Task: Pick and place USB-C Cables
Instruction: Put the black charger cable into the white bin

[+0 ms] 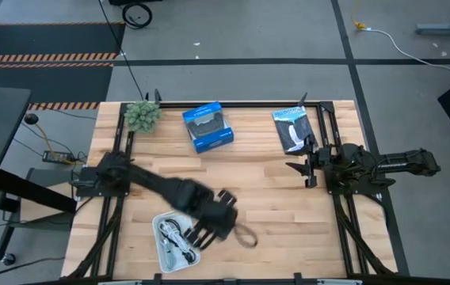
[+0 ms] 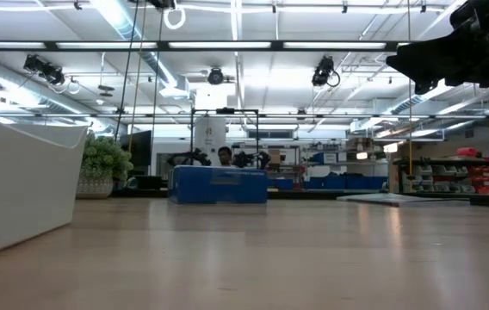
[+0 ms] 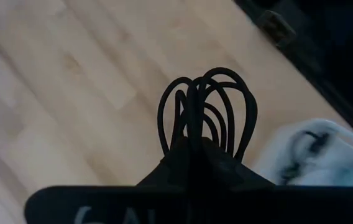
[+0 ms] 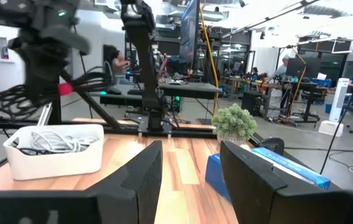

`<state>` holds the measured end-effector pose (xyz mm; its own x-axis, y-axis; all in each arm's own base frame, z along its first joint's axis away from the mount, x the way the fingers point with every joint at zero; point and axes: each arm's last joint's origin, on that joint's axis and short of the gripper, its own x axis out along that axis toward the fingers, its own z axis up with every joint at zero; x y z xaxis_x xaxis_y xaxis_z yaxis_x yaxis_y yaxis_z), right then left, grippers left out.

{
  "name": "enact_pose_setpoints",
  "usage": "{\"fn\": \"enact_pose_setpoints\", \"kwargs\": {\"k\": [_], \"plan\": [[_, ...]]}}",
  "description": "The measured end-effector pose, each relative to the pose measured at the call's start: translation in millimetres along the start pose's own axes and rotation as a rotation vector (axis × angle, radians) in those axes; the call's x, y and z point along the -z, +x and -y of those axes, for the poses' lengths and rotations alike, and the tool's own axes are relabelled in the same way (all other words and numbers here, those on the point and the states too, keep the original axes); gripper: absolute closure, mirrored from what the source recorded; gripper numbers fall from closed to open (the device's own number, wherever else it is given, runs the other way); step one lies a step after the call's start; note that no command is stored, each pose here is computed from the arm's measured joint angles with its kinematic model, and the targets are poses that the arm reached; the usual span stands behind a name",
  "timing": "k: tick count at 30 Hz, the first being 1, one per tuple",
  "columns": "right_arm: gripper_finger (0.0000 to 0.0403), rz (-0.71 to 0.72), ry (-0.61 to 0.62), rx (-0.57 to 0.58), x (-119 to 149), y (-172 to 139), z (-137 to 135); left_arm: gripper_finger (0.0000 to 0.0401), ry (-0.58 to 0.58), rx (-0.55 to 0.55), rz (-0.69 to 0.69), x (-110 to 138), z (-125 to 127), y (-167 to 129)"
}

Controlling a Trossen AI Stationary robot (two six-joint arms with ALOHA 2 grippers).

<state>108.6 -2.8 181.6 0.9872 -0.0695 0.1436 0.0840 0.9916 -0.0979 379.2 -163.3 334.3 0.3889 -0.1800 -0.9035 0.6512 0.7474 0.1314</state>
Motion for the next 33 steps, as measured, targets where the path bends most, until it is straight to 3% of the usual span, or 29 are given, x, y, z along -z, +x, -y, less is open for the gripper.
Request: {"fn": "enact_pose_setpoints", "kwargs": {"k": [4, 10, 18, 23, 26, 33], "plan": [[0.0234, 0.009, 0.000, 0.001, -0.8, 0.1, 0.1, 0.0380, 0.022, -0.005, -0.037, -6.9, 35.9, -2.1], [0.0234, 0.009, 0.001, -0.001, -0.8, 0.1, 0.1, 0.0380, 0.017, -0.132, -0.195, -1.7, 81.0, 7.5], [0.0234, 0.008, 0.000, 0.000, -0.7, 0.1, 0.0, 0.0379, 0.015, -0.115, -0.287, 20.1, 136.3, 28.6], [0.0234, 0.008, 0.000, 0.000, -0.8, 0.1, 0.1, 0.0379, 0.044, -0.109, -0.328, 38.1, 151.2, 38.1], [0.0234, 0.008, 0.000, 0.000, -0.8, 0.1, 0.1, 0.0379, 0.010, -0.108, -0.286, 48.1, 151.5, 39.7], [0.0234, 0.008, 0.000, 0.000, -0.8, 0.1, 0.1, 0.0379, -0.051, -0.062, -0.040, 65.6, 153.6, 45.0]]}}
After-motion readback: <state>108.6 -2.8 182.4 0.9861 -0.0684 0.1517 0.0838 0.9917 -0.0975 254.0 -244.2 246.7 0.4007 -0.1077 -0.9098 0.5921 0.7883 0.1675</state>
